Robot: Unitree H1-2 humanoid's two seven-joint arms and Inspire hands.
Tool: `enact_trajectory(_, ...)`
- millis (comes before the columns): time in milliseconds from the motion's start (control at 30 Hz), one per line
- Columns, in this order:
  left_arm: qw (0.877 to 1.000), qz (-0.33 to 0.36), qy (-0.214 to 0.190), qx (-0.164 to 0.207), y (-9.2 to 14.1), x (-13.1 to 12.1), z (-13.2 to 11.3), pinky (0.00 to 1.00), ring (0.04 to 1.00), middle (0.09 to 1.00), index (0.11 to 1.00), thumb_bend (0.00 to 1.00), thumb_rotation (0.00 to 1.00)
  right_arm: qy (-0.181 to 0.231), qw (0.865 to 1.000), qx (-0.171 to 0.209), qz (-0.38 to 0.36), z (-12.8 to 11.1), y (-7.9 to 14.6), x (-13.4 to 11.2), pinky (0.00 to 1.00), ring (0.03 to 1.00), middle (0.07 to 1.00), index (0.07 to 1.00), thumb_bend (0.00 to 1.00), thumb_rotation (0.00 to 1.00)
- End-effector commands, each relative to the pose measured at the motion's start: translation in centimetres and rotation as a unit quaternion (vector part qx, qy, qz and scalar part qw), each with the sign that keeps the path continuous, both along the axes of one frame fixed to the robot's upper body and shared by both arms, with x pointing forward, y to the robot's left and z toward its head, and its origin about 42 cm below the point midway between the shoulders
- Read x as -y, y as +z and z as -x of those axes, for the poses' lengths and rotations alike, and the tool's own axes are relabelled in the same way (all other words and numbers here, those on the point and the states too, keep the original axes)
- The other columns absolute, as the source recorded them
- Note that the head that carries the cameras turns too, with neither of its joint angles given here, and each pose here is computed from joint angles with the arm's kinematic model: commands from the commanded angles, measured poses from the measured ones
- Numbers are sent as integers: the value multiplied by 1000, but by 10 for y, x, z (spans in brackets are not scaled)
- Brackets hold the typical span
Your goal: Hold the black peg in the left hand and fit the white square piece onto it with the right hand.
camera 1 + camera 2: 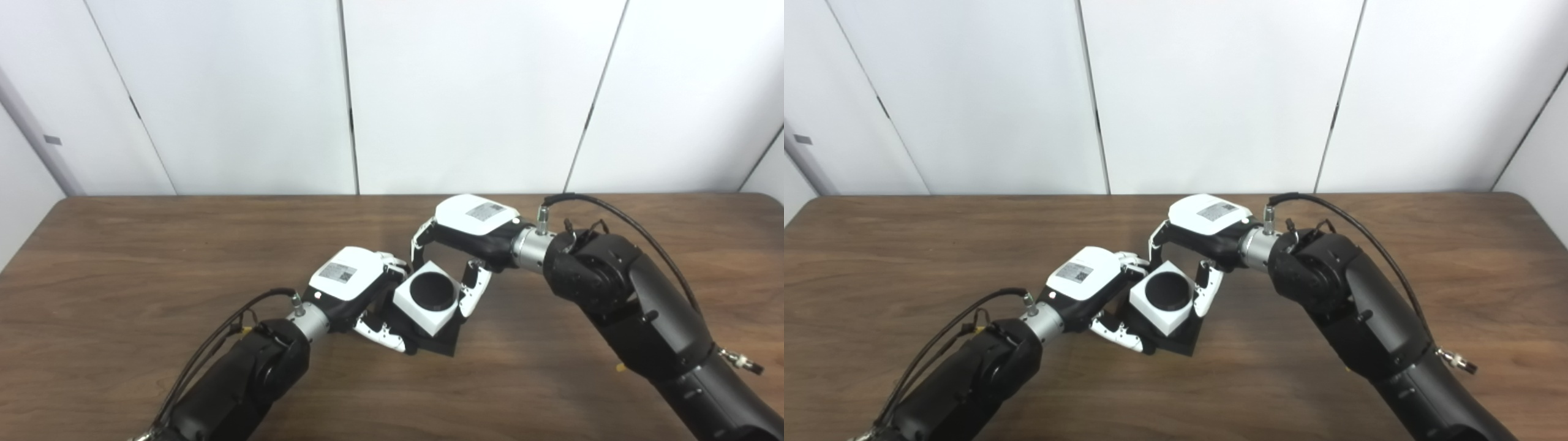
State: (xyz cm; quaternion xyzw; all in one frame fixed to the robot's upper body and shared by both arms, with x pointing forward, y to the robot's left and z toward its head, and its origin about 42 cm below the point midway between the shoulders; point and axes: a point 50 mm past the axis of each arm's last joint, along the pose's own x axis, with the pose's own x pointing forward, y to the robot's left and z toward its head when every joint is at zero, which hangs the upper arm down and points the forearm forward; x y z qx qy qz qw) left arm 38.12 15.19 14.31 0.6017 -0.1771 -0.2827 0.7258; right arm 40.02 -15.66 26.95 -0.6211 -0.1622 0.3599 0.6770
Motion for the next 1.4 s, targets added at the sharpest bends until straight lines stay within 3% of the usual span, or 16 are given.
enact_trajectory(0, 997, -60, -13, -47, -28, 4, 14, 728, 848, 816, 491, 523, 75, 13, 1000, 21, 1, -3, 28, -7, 866, 845, 786, 493, 519, 162)
enact_trajectory(33, 997, -61, -12, -47, -28, 4, 14, 730, 850, 818, 491, 523, 74, 10, 1000, 15, 4, -3, 28, -6, 867, 853, 799, 582, 700, 278)
enact_trajectory(67, 997, -60, -12, -48, -28, 4, 14, 732, 852, 819, 491, 523, 74, 7, 1000, 10, 5, -3, 29, -5, 866, 857, 808, 633, 803, 341)
enact_trajectory(100, 997, -58, -12, -48, -29, 4, 14, 735, 852, 820, 491, 523, 74, 5, 1000, 6, 5, -2, 28, -4, 864, 860, 816, 674, 878, 381)
enact_trajectory(167, 997, -56, -13, -47, -30, 4, 14, 732, 850, 817, 490, 523, 73, 4, 1000, 3, 5, -2, 28, -2, 859, 861, 824, 695, 922, 386)
enact_trajectory(500, 997, -63, -13, -47, -29, 4, 13, 729, 853, 821, 491, 523, 75, -2, 1000, 10, 11, -3, 29, 2, 830, 858, 832, 710, 932, 350)
enact_trajectory(800, 997, -59, -10, -48, -30, 3, 13, 727, 848, 818, 491, 523, 73, -14, 1000, 25, 0, -7, 39, 14, 838, 866, 832, 721, 875, 290)
enact_trajectory(1100, 997, -63, -10, -48, -29, -1, 12, 726, 848, 819, 491, 523, 74, -64, 994, 69, -56, -6, 57, 48, 759, 809, 799, 682, 793, 158)
enact_trajectory(1367, 997, -60, -6, -49, -32, -5, 12, 723, 847, 814, 490, 523, 73, -136, 977, 92, -139, 4, 61, 89, 667, 787, 778, 665, 757, 114)
